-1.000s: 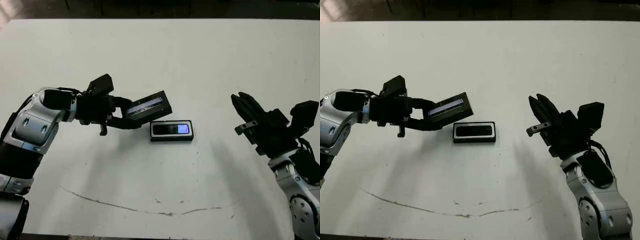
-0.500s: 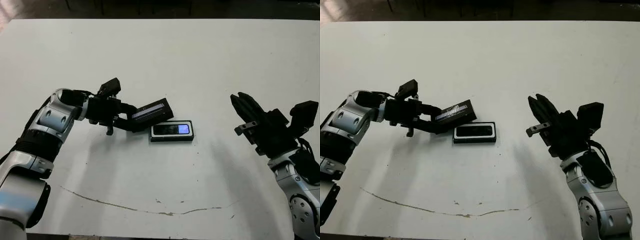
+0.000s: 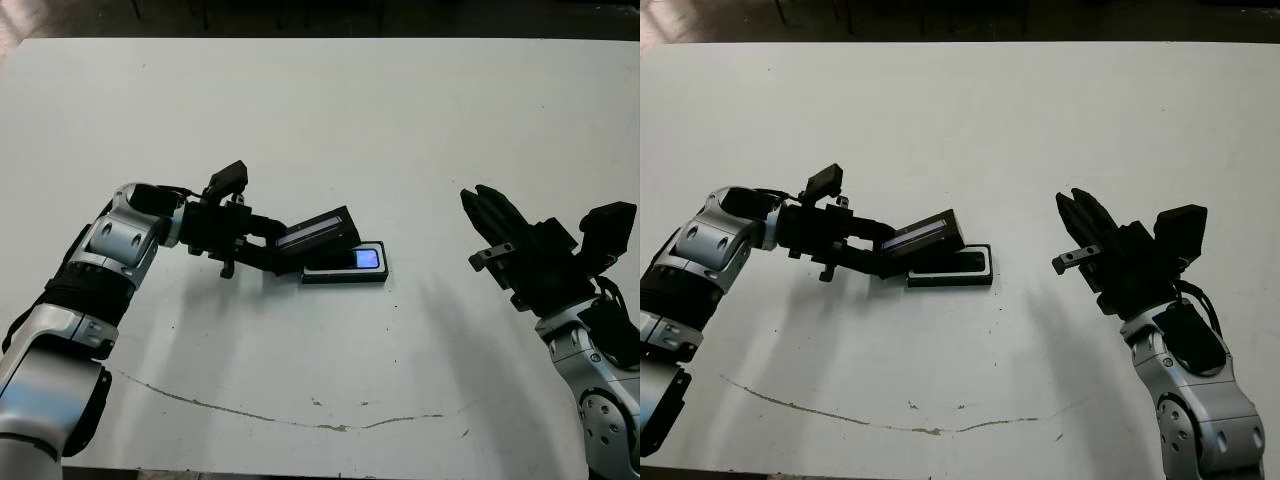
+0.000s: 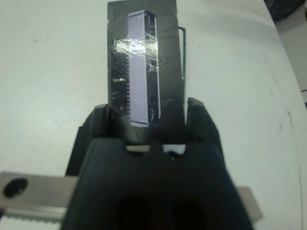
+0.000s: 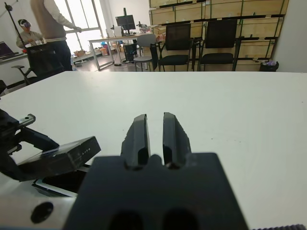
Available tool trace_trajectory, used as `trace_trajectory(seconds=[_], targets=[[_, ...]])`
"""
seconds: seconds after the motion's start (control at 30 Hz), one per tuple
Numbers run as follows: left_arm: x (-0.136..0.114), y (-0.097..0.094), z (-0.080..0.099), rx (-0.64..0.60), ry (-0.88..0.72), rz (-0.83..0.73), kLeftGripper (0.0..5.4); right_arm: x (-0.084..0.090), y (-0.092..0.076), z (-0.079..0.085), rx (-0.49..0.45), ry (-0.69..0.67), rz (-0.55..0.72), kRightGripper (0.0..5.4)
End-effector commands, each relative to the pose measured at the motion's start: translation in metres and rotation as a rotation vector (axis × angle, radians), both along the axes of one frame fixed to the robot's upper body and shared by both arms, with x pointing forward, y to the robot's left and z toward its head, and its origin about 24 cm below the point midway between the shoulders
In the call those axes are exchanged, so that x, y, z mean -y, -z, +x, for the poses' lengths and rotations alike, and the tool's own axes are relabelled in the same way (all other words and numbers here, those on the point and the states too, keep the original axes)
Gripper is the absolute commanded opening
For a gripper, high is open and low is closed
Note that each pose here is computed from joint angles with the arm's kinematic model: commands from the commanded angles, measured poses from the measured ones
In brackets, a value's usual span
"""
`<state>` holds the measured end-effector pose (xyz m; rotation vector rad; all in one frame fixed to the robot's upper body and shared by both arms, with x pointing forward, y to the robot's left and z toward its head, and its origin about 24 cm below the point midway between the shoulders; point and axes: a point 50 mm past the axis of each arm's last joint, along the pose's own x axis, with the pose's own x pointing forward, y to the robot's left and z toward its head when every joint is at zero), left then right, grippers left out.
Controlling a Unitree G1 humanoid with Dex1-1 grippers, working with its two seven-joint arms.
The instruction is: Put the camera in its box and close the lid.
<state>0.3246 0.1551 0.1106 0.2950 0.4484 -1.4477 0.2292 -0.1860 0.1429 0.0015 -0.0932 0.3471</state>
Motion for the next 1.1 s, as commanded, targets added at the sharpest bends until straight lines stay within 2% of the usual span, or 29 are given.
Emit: trace_trajectory(seconds=[0.03, 0.27, 0.77, 1.1], targets=[[-0.005, 0.017, -0.012, -0.114, 0.004, 0.047, 1.6, 0.003, 0.006, -0.001, -0.032, 0.014, -0.013, 0.0], [0.0, 0.015, -0.018, -0.136, 0.032, 0.066, 1.6, 0.002, 0.007, -0.001, -0.038, 0.01, 0.003, 0.0], [0.013, 0.034, -0.019, 0.061, -0.1, 0.046, 1.59, 0.002, 0.007, -0.002, -0.039, 0.011, 0.001, 0.0], [0.022, 0.031, -0.016, 0.082, -0.079, 0.059, 1.59, 0.002, 0.009, -0.002, -0.045, 0.01, 0.004, 0.0]])
